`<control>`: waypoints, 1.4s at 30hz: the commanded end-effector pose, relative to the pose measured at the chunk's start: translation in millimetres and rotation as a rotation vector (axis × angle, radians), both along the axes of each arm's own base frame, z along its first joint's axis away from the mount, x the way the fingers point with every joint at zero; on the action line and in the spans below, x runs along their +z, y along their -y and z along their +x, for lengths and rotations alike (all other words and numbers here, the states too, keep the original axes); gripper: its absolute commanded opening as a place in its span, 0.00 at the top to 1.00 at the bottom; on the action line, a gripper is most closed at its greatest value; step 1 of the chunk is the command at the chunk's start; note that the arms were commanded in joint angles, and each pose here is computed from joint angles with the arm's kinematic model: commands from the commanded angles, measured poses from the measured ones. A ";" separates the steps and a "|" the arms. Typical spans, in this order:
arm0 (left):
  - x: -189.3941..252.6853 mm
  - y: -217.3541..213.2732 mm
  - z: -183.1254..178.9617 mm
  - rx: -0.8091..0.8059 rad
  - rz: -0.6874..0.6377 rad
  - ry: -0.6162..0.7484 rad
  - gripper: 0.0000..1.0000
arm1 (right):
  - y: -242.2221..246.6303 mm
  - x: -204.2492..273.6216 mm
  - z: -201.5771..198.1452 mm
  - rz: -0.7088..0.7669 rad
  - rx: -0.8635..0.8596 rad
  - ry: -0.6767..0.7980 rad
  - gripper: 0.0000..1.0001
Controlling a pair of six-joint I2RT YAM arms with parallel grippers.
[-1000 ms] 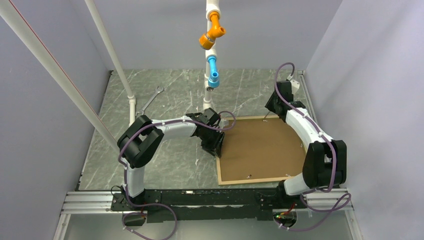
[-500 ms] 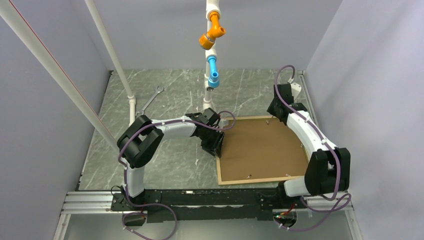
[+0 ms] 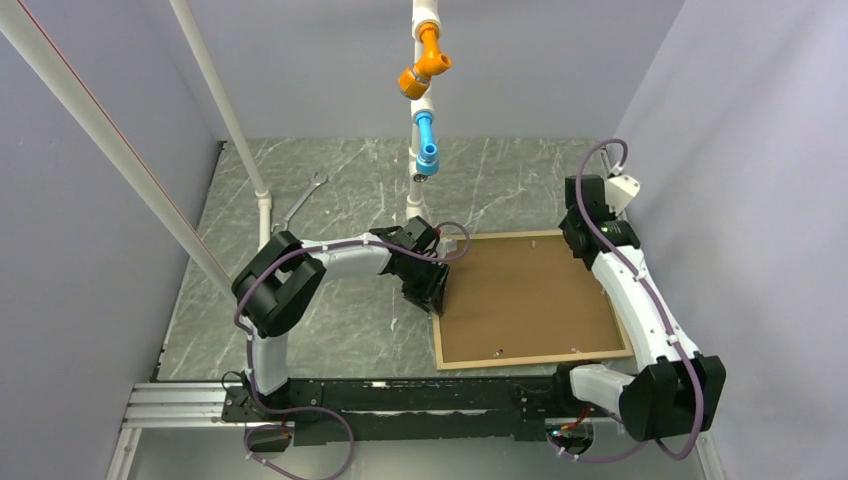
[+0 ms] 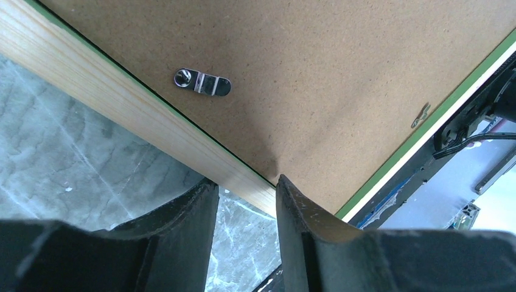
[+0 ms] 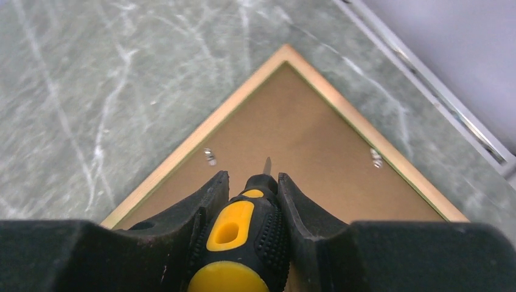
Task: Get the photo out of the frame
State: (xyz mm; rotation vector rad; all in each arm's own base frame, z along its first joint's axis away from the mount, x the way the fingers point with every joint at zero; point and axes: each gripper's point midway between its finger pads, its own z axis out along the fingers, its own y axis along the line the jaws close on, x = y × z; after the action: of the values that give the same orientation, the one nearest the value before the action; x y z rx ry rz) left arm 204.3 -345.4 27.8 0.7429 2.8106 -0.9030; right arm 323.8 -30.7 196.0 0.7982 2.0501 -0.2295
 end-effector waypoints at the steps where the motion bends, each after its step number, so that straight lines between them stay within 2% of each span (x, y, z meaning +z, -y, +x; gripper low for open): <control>1: 10.1 7.5 -4.3 -0.017 -0.052 0.020 0.55 | 39.8 -11.0 -39.3 -0.042 -0.256 -0.070 1.00; 5: 14.1 10.1 -12.9 -0.030 -0.083 -0.006 0.54 | 64.1 -24.6 -57.0 -0.001 -0.361 -0.136 1.00; 11: 12.5 9.0 -17.9 -0.037 -0.074 -0.019 0.52 | 90.3 -27.3 -82.6 -0.020 -0.479 -0.155 1.00; 19: 6.7 6.4 -17.6 -0.029 -0.046 -0.021 0.52 | 90.4 -41.2 -73.5 -0.026 -0.394 -0.109 1.00; 26: 4.6 3.1 -16.3 -0.030 -0.025 -0.013 0.52 | 98.9 -50.4 -75.1 -0.076 -0.424 -0.186 1.00; 42: -1.1 2.1 -19.5 -0.030 -0.028 -0.028 0.53 | 104.1 -40.1 -49.0 -0.137 -0.334 -0.159 1.00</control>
State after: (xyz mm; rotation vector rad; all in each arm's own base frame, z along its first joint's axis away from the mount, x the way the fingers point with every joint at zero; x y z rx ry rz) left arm 192.9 -348.4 29.0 0.7504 2.8070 -0.9522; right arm 257.0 -128.2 135.0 1.0944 2.0808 -0.6405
